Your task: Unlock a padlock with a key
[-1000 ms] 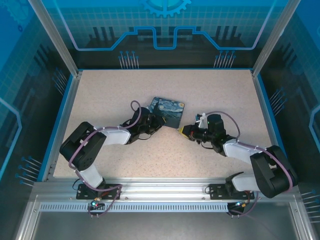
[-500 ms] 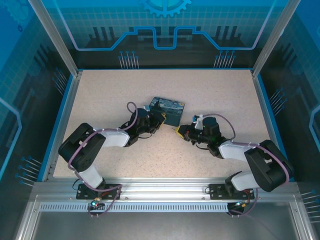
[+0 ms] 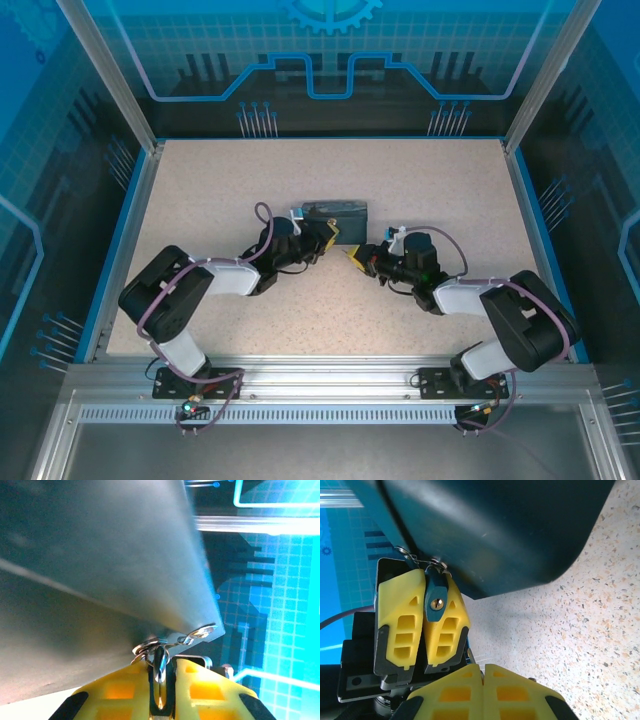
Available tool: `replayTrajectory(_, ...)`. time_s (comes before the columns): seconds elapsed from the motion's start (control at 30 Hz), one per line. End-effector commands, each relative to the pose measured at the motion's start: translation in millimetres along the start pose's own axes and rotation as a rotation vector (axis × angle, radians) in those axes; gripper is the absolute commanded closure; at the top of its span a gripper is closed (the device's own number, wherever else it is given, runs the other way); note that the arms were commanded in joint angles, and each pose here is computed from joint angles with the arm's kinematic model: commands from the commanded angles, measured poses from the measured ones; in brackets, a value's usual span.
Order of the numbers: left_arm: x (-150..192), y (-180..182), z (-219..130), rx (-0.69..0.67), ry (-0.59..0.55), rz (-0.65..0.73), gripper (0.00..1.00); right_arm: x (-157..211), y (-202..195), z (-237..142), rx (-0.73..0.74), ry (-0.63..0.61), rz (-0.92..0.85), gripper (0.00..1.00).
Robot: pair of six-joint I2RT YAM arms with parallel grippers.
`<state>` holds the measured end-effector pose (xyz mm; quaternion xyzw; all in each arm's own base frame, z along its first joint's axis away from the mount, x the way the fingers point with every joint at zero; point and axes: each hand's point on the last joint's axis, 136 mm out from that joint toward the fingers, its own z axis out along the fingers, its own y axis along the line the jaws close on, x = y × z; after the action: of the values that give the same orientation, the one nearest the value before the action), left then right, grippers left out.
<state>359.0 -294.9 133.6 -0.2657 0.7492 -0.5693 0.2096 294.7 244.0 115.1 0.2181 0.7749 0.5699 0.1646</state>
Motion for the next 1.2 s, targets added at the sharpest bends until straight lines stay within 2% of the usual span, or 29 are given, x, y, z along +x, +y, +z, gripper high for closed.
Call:
replayTrajectory(0.0,8.1,-42.6,-0.4,0.163,0.045,0.048,1.0,-2.6,22.1,1.5,-0.065,-0.002,-0.024,1.0)
replayTrajectory(0.57,8.0,-37.1,4.4,0.168,0.053,0.032,1.0,-20.2,34.9,-6.8,-0.078,-0.046,-0.023,1.0)
replayTrajectory(1.17,7.0,-32.9,9.3,0.16,0.053,0.018,1.0,-31.8,20.7,1.5,-0.051,-0.08,0.036,1.0)
